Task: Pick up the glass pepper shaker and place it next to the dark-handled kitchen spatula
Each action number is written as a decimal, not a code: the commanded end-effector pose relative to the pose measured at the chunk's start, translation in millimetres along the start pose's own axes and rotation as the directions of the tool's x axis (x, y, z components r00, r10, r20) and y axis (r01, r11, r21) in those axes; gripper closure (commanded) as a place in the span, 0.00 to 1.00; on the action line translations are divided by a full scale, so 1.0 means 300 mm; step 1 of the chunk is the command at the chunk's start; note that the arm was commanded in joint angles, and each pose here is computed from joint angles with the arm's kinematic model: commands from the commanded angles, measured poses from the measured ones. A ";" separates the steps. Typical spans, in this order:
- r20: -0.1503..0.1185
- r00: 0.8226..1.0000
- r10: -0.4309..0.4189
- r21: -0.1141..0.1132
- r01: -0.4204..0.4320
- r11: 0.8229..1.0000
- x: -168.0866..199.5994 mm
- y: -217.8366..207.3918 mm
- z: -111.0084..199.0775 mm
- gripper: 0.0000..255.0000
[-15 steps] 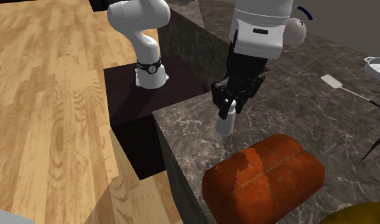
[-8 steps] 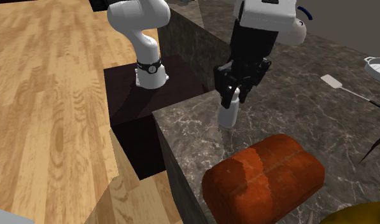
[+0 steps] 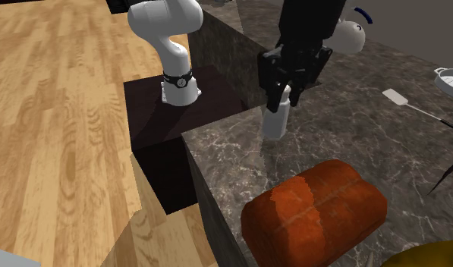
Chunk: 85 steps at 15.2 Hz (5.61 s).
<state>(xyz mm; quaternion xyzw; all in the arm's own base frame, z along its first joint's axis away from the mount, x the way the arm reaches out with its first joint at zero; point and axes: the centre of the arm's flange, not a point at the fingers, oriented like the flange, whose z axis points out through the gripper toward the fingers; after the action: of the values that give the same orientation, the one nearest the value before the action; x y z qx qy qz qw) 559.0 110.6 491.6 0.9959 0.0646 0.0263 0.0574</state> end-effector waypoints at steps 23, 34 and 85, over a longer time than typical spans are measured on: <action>0.000 1.000 0.000 0.000 0.000 1.000 -0.090 -0.635 -0.099 1.00; 0.000 1.000 0.000 0.000 0.000 1.000 -0.159 -1.113 -0.067 1.00; 0.000 1.000 0.000 0.000 0.000 1.000 -0.249 -1.689 0.042 0.00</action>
<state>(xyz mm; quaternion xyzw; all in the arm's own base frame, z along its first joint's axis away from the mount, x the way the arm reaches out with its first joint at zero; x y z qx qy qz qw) 422.0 598.5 416.1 0.9959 0.0646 0.0262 0.0574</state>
